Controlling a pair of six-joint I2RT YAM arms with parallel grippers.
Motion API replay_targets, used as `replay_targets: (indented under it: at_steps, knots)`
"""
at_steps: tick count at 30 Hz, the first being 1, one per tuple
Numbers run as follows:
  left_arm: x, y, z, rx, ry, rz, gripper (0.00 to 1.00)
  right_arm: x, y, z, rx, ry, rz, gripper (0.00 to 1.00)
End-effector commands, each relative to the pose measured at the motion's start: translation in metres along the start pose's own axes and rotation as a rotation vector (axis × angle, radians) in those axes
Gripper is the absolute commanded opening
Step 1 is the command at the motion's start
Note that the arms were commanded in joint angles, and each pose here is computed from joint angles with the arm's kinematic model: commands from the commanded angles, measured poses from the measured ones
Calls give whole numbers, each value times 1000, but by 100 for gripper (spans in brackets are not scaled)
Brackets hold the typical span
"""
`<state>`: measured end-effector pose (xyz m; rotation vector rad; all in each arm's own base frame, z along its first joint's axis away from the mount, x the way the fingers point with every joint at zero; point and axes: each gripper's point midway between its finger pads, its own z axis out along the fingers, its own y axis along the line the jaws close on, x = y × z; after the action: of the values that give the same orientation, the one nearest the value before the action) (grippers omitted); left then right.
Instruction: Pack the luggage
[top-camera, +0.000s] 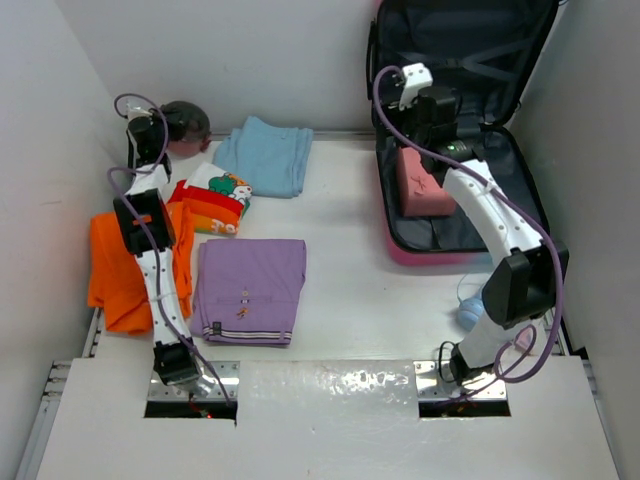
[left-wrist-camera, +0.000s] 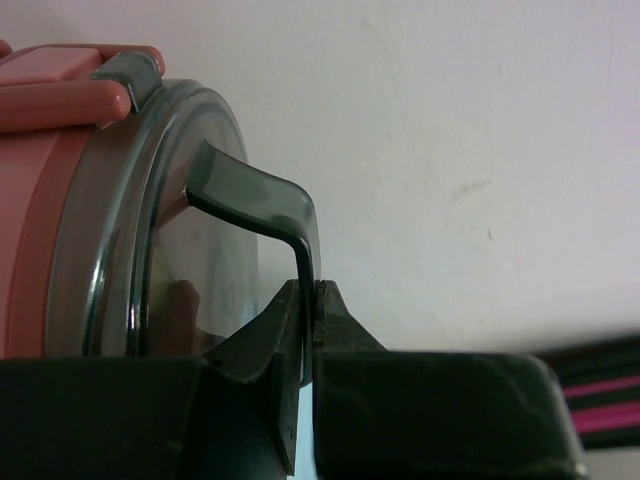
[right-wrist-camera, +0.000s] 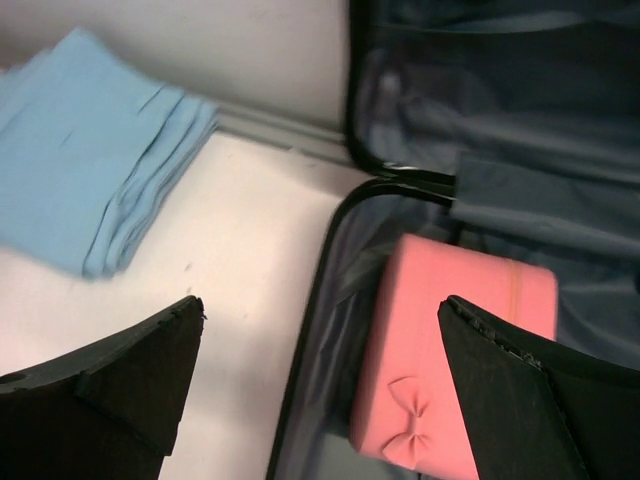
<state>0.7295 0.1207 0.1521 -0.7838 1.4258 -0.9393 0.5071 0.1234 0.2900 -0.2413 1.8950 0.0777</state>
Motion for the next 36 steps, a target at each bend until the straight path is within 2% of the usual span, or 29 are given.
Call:
replay_targets:
  at_steps: [1, 2, 5, 11, 13, 18, 27, 36]
  knots:
    - [-36, -141, -24, 269, -17, 146, 0, -7, 48, -4, -167, -12, -172, 99]
    - [-32, -144, -26, 270, 0, 144, 0, -4, 56, -4, -182, -3, -198, 99]
    - [-31, -195, -41, 335, 28, 169, 0, -7, 97, -2, -285, -38, -249, 99]
    - [-9, -248, -64, 361, 97, 216, 0, -45, 167, 5, -428, -201, -170, 99]
    - [12, -260, -71, 366, 149, 232, 0, -53, 191, 6, -457, -239, -175, 99]
    - [58, -334, -108, 450, 258, 237, 0, -109, 232, -23, -533, -405, -47, 99]
    - [150, -390, -153, 484, 434, 260, 0, -121, 219, -40, -462, -433, 95, 95]
    - [187, -414, -169, 519, 501, 225, 0, -93, 186, -47, -320, -399, 158, 89]
